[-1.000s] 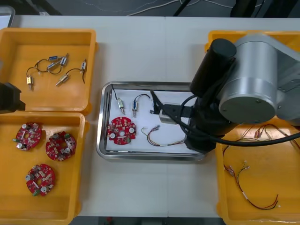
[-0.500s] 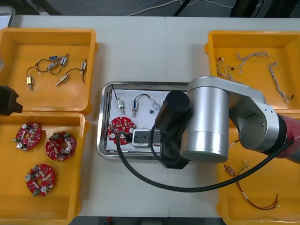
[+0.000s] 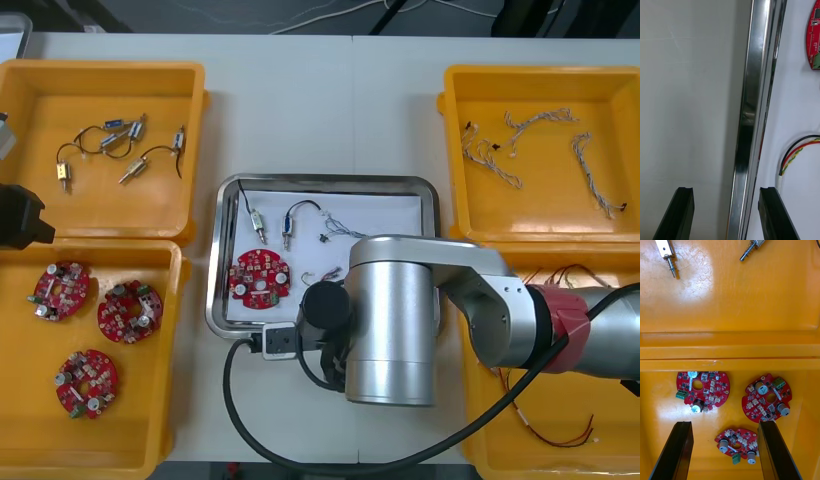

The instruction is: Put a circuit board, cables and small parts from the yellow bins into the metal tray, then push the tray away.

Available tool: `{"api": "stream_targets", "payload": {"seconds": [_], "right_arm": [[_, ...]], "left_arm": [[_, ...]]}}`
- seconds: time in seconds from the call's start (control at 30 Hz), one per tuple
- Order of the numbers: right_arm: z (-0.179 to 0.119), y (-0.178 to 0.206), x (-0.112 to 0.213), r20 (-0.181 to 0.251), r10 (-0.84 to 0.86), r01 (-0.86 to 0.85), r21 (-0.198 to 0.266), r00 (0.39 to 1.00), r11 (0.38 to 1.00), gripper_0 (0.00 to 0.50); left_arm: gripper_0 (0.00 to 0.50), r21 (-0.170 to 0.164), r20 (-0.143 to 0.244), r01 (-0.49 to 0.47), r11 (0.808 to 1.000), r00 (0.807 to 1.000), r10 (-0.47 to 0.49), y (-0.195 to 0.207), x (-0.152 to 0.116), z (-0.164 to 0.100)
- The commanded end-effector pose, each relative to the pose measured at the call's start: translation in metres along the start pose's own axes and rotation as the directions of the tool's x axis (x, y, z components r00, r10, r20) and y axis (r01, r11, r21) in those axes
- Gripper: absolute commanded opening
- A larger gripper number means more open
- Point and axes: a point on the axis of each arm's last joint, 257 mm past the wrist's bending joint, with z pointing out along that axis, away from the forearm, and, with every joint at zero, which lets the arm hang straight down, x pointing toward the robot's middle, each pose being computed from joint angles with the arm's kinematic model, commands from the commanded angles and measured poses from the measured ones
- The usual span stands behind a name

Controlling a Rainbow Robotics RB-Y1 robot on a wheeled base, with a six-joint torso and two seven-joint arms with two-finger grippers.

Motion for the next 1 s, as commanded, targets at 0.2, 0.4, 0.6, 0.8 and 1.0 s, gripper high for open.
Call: {"api": "stream_targets", "payload": {"seconds": [0.2,0.4,0.6,0.8,1.0], "right_arm": [[0.011,-0.001,-0.029,0.028,-0.017,0.015,0.041,0.999,0.999,0.5],[0.015,-0.001,-0.028,0.022,-0.001,-0.001,0.047,1.0,0.999,0.5],[0.02,0.003,-0.024,0.016,0.011,-0.012,0.05,1.0,0.999,0.5],[0.023,0.007,-0.023,0.017,0.019,-0.019,0.048,1.0,0.999,0.5],[0.026,0.011,-0.02,0.013,0.024,-0.025,0.043,1.0,0.999,0.5]], "left_arm": [[0.5,-0.064,0.029,-0.052,0.997,0.998,0.054,0.022,-0.005,-0.016],[0.5,-0.067,0.029,-0.057,0.996,0.998,0.059,0.023,-0.005,-0.016],[0.5,-0.067,0.029,-0.063,0.996,0.997,0.066,0.023,-0.005,-0.016],[0.5,-0.067,0.029,-0.065,0.996,0.997,0.067,0.023,-0.005,-0.016],[0.5,-0.067,0.029,-0.065,0.996,0.997,0.067,0.023,-0.005,-0.016]]}}
